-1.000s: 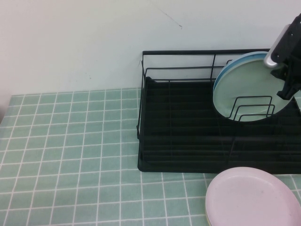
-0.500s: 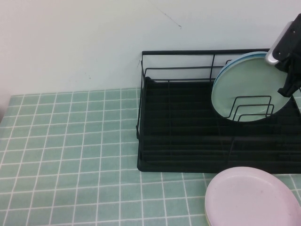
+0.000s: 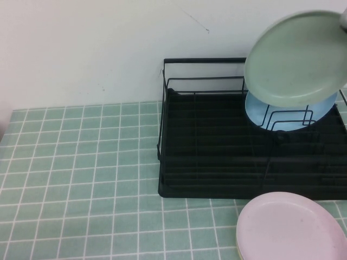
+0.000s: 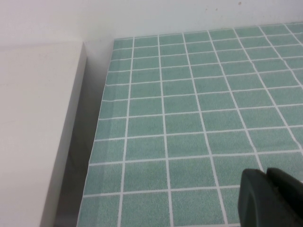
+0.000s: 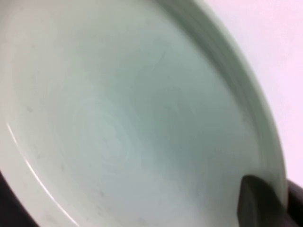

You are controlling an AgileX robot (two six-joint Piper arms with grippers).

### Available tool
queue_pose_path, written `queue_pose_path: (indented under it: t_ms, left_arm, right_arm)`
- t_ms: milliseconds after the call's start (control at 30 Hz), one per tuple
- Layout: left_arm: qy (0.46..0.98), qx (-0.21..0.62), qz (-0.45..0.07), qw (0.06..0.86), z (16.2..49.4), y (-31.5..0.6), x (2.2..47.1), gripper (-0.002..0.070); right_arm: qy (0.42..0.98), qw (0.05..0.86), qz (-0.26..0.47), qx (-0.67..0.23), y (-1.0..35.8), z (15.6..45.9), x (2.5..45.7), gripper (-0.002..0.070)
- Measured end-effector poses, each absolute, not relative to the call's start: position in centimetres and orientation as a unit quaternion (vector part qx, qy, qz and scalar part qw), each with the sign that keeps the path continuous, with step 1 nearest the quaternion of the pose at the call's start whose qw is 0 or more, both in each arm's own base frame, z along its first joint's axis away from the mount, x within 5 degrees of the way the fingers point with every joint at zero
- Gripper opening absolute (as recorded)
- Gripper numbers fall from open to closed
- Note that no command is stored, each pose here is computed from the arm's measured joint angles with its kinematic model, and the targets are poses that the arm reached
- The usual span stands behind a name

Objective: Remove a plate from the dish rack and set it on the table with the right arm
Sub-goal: Place the plate from the table

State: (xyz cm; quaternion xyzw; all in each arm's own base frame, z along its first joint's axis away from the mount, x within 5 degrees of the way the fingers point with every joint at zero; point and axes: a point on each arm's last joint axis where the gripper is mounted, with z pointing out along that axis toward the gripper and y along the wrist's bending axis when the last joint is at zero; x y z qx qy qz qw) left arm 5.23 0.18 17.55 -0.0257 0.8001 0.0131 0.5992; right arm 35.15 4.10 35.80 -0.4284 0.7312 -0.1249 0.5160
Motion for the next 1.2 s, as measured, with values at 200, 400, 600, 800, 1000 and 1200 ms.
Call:
queue_pose_path:
  t_ms: [200, 400, 600, 800, 1000, 1200]
  left_arm:
    - [0.8, -0.026, 0.013, 0.599, 17.6, 0.2, 5.2, -0.0003]
    - [0.8, -0.026, 0.013, 0.599, 17.6, 0.2, 5.2, -0.0003]
    - [0.8, -0.026, 0.013, 0.599, 17.6, 0.2, 5.2, -0.0003]
    - [0.8, -0.026, 0.013, 0.599, 17.6, 0.2, 5.2, -0.0003]
    - [0.8, -0.026, 0.013, 0.599, 17.6, 0.2, 5.2, -0.0003]
    - [0.8, -0.025, 0.014, 0.599, 17.6, 0.2, 5.2, -0.0003]
  right_arm:
    - [0.772, 0.501, -0.045, -0.388, 4.3, 39.9, 29.1, 0.002]
    - [0.901, 0.35, 0.037, -0.255, 3.4, 39.2, 24.5, 0.002]
    - [0.952, 0.224, 0.079, -0.192, 3.4, 34.7, 23.1, 0.002]
    - [0.966, 0.174, 0.113, -0.155, 3.7, 29.2, 22.7, 0.0019]
    - [0.973, 0.148, 0.116, -0.133, 3.7, 25.1, 23.2, 0.0019]
    - [0.976, 0.118, 0.129, -0.128, 4.0, 22.7, 24.4, 0.0019]
